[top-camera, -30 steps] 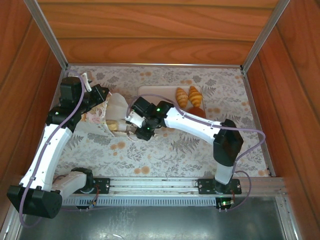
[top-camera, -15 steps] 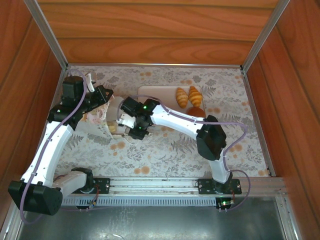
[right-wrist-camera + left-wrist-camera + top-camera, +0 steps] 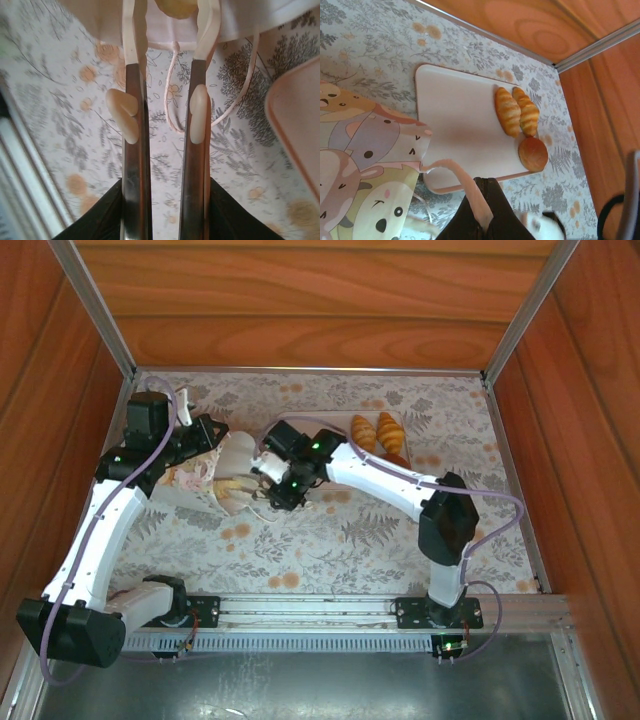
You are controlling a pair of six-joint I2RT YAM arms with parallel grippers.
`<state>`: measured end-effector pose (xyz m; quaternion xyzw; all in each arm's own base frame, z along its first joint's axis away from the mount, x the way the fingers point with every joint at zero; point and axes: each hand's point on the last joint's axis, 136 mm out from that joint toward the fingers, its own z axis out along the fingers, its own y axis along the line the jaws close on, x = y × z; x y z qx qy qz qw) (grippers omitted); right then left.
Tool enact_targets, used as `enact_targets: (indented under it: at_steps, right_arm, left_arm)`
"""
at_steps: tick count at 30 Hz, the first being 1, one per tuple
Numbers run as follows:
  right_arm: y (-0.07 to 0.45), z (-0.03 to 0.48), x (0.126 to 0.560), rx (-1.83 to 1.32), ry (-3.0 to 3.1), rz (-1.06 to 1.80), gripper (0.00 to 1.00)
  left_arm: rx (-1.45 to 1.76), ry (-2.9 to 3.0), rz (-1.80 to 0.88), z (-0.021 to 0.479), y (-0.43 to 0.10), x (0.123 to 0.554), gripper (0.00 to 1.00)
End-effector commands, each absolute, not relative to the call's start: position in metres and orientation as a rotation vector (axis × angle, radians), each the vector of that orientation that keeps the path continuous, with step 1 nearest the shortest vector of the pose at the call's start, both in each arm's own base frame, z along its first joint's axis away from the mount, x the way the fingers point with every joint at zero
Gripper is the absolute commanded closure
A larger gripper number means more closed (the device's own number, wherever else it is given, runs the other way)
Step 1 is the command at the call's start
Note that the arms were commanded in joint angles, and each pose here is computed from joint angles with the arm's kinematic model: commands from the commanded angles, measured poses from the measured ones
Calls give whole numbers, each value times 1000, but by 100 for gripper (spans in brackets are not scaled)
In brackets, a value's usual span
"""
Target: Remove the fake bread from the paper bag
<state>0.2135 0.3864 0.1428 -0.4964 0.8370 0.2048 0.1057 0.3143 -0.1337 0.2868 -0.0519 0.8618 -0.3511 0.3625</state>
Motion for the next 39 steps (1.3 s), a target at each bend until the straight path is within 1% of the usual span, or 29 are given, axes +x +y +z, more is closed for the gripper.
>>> enact_targets:
  at_steps: [1,2,3,4,6,7,9,12,16,21,22,31,34,39]
  right_arm:
    - [395,158,208,-1245,2579,982,60]
    - [398,159,206,-1224,2590,1062,59]
    - [398,157,207,-1191,2614,1084,59]
    - [398,154,211,-1145,2644,1081,59]
    - [397,148,218,-1050,2709,1097,55]
    - [396,146,221,-1023,2728,1092,54]
    - [391,139,230,-975,2755,1000,55]
    - [383,138,242,-915,2744,889,52]
    - [380,153,247,-938,2637,864,52]
    - [387,177,230,-1164,2395,947,49]
    - [387,177,226,-1225,2360,922,49]
    - [386,159,220,-1600,2060,470,49]
    - [381,146,227,-1677,2022,302,50]
    - [379,133,236,-1743,1995,157,50]
  left_arm:
    - [-59,2218,-884,295,-137,310,100]
    - [-59,2216,-881,296,-136,310,100]
    - [-60,2218,-879,295,-136,310,100]
    - [-62,2220,-879,295,-136,311,100]
    - [-63,2220,-882,295,-136,311,100]
    - [-66,2220,-883,295,-136,311,100]
    - [-68,2218,-884,296,-136,311,100]
    - [-75,2217,-882,296,-135,310,100]
    - [-80,2218,-877,295,-135,311,100]
    - [-89,2222,-872,294,-134,313,100]
    - [-91,2226,-872,293,-134,313,100]
    - [-96,2226,-868,293,-134,315,100]
    - [-95,2229,-864,292,-134,315,100]
    - [-96,2234,-866,291,-134,316,100]
